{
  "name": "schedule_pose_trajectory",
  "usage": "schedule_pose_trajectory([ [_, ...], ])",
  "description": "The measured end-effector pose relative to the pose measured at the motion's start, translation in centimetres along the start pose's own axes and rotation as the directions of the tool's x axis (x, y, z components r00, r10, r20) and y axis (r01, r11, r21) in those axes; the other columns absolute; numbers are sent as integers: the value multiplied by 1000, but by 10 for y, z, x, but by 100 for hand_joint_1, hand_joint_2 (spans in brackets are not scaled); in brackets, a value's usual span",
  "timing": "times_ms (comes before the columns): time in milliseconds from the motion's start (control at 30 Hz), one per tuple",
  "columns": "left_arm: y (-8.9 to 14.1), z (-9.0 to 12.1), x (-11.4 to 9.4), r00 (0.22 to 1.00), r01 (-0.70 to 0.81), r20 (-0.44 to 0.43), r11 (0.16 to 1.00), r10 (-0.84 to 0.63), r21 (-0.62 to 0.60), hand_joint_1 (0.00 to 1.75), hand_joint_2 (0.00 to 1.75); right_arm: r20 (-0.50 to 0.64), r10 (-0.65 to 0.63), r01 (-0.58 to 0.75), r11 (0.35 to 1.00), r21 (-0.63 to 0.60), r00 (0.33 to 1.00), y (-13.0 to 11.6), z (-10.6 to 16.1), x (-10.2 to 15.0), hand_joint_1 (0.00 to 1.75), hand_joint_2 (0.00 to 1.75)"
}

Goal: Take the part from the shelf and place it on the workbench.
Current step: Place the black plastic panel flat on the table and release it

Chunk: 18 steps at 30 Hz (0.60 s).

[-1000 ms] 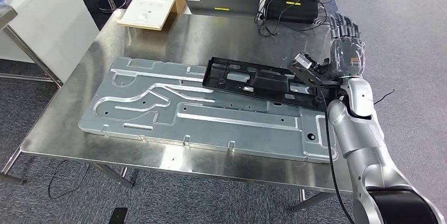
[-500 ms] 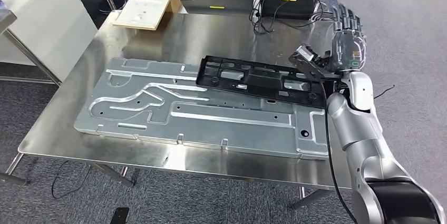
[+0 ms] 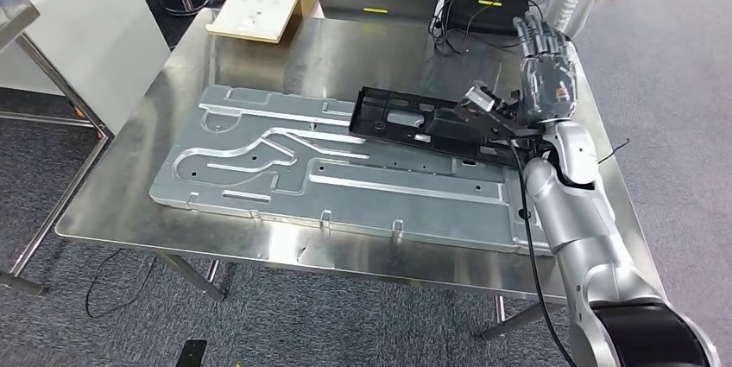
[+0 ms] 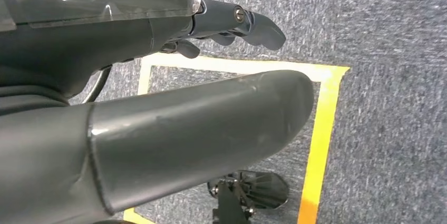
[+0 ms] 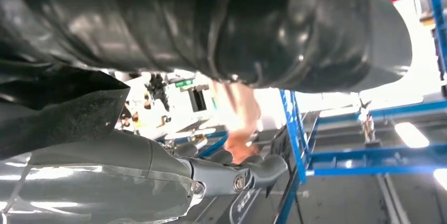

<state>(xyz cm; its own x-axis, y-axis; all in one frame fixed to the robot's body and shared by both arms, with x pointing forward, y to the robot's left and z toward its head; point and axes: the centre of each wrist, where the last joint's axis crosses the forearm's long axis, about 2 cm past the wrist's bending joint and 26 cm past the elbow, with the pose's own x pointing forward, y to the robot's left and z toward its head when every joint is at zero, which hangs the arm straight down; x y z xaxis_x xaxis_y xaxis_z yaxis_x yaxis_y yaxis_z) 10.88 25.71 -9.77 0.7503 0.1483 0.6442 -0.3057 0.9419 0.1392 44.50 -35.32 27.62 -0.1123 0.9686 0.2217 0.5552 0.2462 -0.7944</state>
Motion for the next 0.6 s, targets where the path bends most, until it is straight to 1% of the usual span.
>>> schedule_pose_trajectory([
  [133, -2, 0, 0, 1000, -4, 0, 1000, 4, -1, 0, 0, 15, -14, 14, 1000, 20, 1000, -2, -1, 6, 0, 0],
  [300, -2, 1, 0, 1000, -12, 0, 1000, 12, 5, 0, 0, -30, -84, 85, 995, 41, 996, -2, -2, 7, 0, 0],
  [500, -2, 2, -2, 1000, -13, -4, 1000, 13, 7, 0, 0, -64, -163, 167, 984, 59, 985, 0, -1, 6, 0, 0],
  [600, -2, 2, -2, 1000, -12, -4, 1000, 12, 8, 0, 0, -67, -183, 187, 981, 53, 981, 0, 0, 6, 0, 0],
])
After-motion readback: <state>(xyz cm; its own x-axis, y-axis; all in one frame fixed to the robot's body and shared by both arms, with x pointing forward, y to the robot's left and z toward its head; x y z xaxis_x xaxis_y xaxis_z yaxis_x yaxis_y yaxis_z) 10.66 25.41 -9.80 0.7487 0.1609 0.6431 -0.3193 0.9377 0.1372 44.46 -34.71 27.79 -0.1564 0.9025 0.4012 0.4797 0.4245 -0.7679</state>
